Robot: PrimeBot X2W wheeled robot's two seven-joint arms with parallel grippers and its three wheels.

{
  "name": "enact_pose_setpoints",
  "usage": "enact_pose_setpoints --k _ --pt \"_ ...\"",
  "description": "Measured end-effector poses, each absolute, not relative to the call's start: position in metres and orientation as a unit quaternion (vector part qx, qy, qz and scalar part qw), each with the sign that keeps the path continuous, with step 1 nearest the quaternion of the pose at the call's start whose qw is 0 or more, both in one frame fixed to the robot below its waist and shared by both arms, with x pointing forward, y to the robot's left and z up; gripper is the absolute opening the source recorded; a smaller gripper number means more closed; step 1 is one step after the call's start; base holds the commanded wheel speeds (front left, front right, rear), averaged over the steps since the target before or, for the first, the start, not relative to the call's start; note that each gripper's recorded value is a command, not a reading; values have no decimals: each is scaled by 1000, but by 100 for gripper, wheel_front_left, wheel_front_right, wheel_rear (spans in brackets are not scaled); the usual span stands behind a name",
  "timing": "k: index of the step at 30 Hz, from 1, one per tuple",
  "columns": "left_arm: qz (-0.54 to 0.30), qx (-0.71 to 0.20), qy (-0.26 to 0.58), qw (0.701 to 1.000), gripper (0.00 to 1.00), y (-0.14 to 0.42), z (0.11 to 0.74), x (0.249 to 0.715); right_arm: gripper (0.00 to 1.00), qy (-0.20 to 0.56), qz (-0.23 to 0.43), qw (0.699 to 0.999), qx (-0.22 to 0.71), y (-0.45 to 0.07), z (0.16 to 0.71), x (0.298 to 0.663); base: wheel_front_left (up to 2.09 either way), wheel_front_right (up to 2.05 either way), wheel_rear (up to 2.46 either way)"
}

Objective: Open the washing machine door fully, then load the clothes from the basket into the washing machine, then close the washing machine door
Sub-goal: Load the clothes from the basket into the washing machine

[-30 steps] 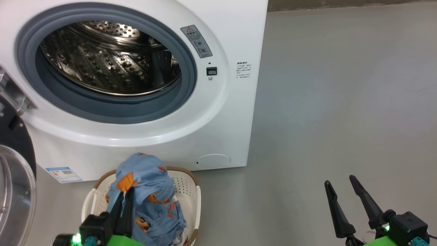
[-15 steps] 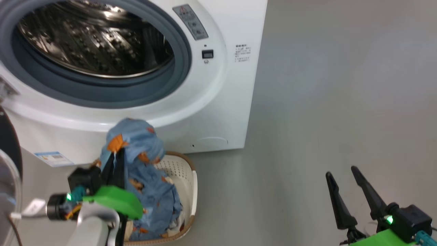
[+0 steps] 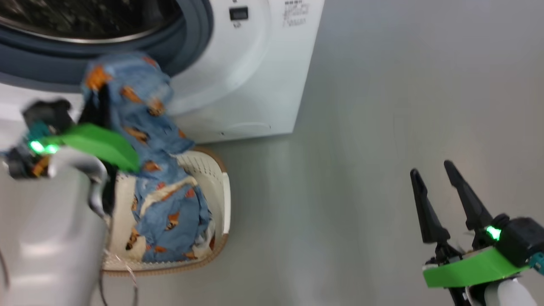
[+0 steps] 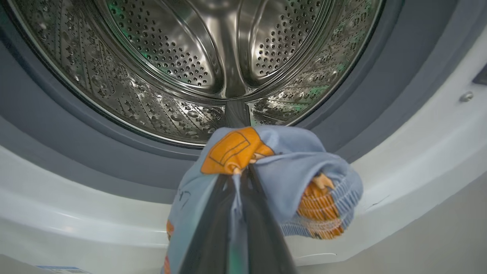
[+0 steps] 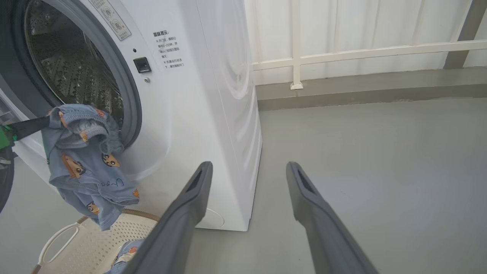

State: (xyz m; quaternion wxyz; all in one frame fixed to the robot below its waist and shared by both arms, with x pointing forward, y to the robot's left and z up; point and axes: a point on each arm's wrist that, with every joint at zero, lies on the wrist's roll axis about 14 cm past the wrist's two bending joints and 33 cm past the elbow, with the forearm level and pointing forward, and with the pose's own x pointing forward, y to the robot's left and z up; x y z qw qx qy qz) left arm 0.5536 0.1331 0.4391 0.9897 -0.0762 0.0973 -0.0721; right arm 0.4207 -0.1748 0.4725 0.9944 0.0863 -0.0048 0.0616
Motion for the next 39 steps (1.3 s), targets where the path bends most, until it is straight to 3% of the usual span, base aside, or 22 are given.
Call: enact_pose_setpoints --k 18,29,39 --pt "-58 -56 164 983 0 167 409 684 100 31 26 995 97 -192 422 463 0 0 0" --pt "-61 -55 209 974 0 161 386 722 100 62 0 993 102 -203 400 458 0 0 0" --pt "-41 -34 81 995 0 160 433 764 100 77 -26 992 97 -218 390 454 0 0 0"
